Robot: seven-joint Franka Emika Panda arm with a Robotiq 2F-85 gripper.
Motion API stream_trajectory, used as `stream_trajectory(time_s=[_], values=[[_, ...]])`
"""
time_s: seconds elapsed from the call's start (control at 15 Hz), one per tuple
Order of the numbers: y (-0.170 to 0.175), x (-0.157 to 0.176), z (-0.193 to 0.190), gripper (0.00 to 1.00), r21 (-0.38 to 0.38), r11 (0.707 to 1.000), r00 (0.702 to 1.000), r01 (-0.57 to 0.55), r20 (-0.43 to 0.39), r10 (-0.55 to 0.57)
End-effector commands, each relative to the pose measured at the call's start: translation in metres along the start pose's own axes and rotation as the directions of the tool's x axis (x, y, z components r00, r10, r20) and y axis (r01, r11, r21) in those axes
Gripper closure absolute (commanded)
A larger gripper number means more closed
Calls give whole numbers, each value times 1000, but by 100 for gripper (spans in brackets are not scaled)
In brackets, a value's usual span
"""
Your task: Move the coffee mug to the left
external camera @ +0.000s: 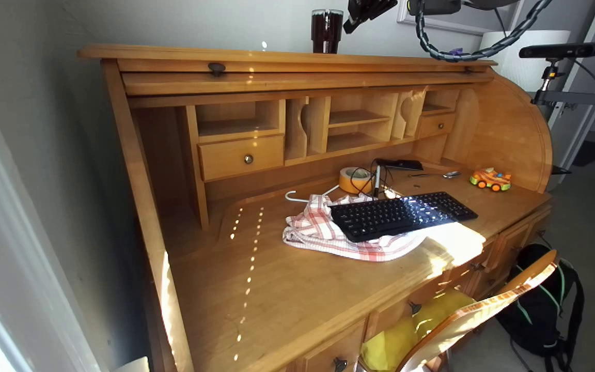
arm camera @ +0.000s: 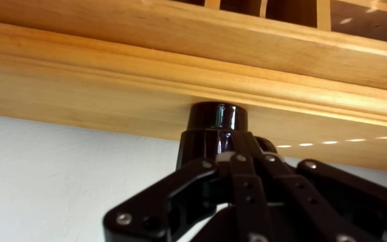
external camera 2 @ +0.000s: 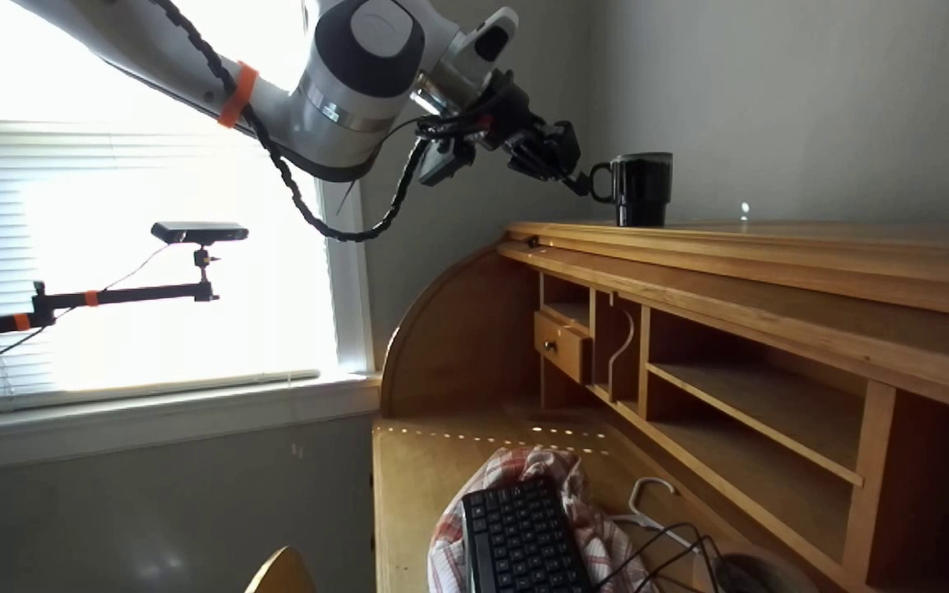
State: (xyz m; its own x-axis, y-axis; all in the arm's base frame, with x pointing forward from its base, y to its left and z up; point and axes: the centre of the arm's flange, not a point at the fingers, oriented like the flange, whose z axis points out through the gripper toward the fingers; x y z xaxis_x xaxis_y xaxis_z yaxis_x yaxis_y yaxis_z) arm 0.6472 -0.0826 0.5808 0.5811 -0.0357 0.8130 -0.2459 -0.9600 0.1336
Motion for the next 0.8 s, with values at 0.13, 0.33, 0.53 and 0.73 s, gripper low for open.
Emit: stream_trajectory(time_s=[0.13,0.33,0.53,0.73], values=[[0,0,0,99,0,1000,1000,0,-1,0],[1,4,3,100,3,1000,1000,-11,20,11],[4,11,11,100,-5,999,999,-46,6,46],[7,17,18,100,-14,998,998,-67,-12,67]])
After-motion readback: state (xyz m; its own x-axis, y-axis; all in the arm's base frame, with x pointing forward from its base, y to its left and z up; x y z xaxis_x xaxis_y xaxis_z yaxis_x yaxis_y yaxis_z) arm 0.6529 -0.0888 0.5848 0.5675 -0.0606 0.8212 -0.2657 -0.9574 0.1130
